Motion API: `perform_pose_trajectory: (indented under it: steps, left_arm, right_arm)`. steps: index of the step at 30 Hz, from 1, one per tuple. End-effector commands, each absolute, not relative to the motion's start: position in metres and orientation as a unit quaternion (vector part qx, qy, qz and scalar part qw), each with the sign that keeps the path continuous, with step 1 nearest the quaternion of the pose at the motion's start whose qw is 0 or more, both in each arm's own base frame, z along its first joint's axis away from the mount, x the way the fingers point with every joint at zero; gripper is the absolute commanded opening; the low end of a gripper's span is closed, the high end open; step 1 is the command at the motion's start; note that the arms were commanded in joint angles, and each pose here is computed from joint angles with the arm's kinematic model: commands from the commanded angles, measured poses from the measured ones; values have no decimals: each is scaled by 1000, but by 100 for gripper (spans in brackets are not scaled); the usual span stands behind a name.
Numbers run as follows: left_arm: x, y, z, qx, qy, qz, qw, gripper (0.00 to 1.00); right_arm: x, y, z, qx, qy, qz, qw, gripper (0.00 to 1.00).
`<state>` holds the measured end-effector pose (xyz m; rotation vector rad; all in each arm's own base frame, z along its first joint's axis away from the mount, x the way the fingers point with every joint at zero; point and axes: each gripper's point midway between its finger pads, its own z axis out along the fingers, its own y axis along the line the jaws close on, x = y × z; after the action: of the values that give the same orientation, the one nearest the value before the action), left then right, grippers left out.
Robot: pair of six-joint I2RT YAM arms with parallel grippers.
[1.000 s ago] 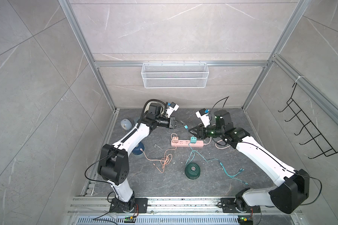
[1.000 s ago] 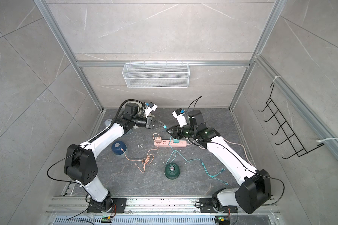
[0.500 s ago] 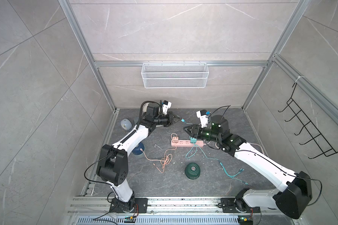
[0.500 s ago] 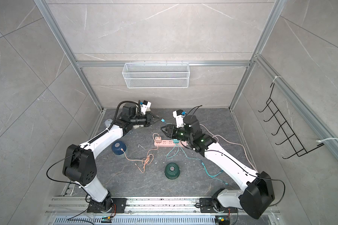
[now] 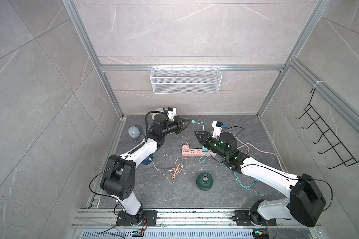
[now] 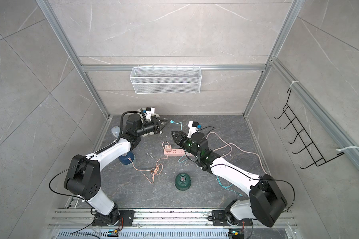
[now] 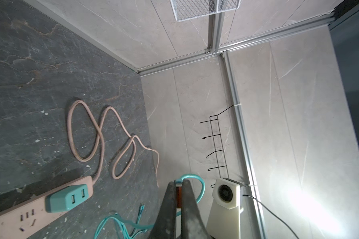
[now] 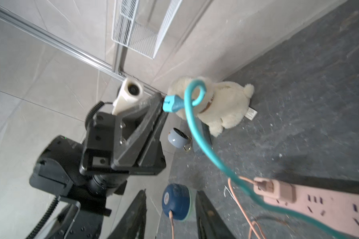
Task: Charge the cordless meat grinders
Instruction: Pick up the charging cable from the center of the board.
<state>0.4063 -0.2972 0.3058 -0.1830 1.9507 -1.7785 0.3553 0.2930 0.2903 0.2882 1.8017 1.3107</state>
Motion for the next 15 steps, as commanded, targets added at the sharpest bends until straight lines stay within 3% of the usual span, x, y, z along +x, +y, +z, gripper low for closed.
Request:
perform_pose_trajectory:
  steps: [1,15]
  left_arm:
    - [387,-292,367,-51,660,-697,274,0]
    - [368,-303,369,-44,653,-705,273,0]
  right_arm:
    - [364,286,326,142,651,569,482,41]
    - [383,300,355,151,593,621,489,40]
